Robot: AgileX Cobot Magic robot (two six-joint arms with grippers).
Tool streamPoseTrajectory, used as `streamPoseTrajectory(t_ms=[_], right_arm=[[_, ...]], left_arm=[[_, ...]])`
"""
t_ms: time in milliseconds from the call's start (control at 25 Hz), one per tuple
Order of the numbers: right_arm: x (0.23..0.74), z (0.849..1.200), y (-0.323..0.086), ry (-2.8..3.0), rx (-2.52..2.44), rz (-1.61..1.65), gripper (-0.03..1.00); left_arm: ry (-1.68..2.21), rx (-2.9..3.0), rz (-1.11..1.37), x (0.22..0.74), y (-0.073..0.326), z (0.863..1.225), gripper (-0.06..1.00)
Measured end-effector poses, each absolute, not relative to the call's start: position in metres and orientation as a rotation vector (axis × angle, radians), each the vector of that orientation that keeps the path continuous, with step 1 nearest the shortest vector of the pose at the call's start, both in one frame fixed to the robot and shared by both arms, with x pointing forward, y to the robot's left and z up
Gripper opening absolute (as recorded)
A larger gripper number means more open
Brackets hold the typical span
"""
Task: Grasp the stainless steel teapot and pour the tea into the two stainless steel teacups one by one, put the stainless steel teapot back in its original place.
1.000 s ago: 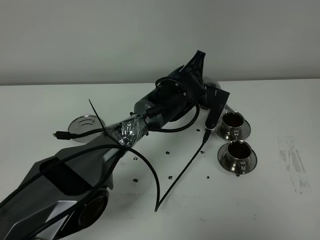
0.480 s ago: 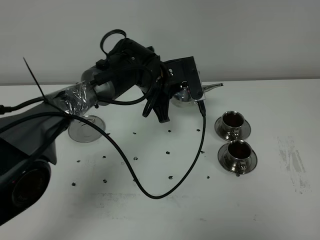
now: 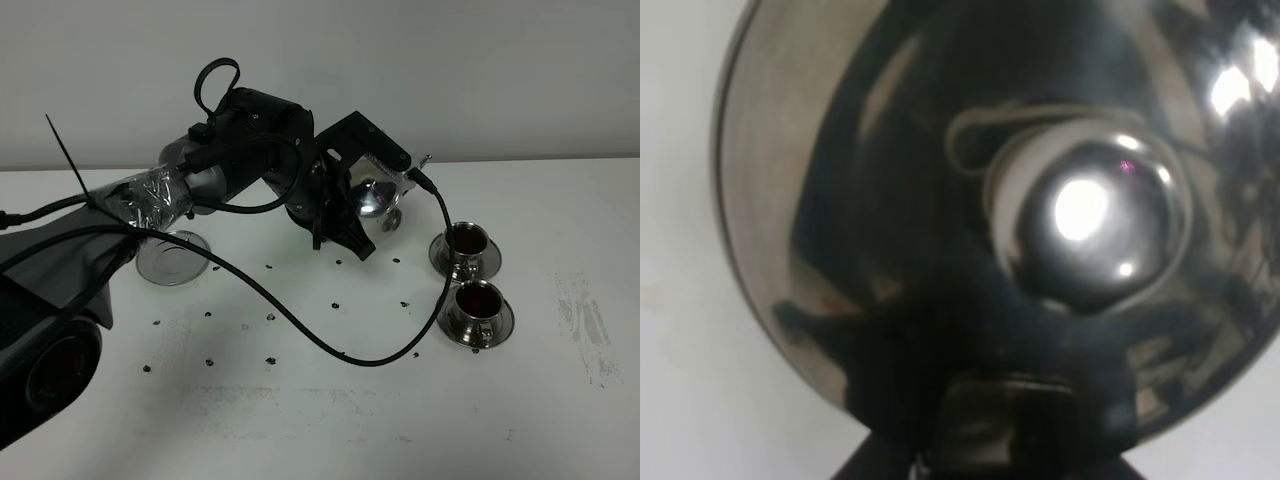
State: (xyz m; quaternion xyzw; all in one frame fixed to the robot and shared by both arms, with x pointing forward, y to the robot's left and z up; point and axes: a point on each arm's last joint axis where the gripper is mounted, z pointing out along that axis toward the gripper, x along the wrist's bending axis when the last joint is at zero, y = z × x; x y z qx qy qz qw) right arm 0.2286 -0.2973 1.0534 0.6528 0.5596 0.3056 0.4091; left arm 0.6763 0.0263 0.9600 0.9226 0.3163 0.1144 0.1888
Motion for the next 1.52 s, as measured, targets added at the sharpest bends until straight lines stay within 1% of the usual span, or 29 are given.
streamPoseTrajectory(t_ms=[240,440,640,840,1000,1160,1320,1520], right_arm=[[0.229,1.053,-0.297,1.410,1.644,0.770,0.24],[0.229,1.053,-0.297,1.410,1.644,0.770,0.24],[0.229,1.053,-0.297,1.410,1.644,0.770,0.24],[0.229,1.054,-0.297,1.409,1.644,0.770,0.24],[0.229,1.054,-0.297,1.409,1.644,0.770,0.24],[0.229,1.053,-0.297,1.410,1.644,0.770,0.24],[0.229,1.053,-0.297,1.410,1.644,0.770,0.24],[0.229,1.053,-0.297,1.410,1.644,0.770,0.24]], left_arm=[[0.956,2.609,0.194,0.674,0.023,0.935,0.20],[0.969,2.615,0.164,0.674,0.022,0.924,0.20],[0.966,2.615,0.168,0.675,0.023,0.927,0.20],[0.954,2.595,0.209,0.669,0.033,0.943,0.20],[0.972,2.553,0.303,0.655,0.061,0.966,0.20],[1.089,2.514,0.334,0.642,0.104,0.982,0.20],[1.251,2.443,0.348,0.633,0.144,0.989,0.20],[1.388,2.372,0.390,0.625,0.187,0.985,0.20]])
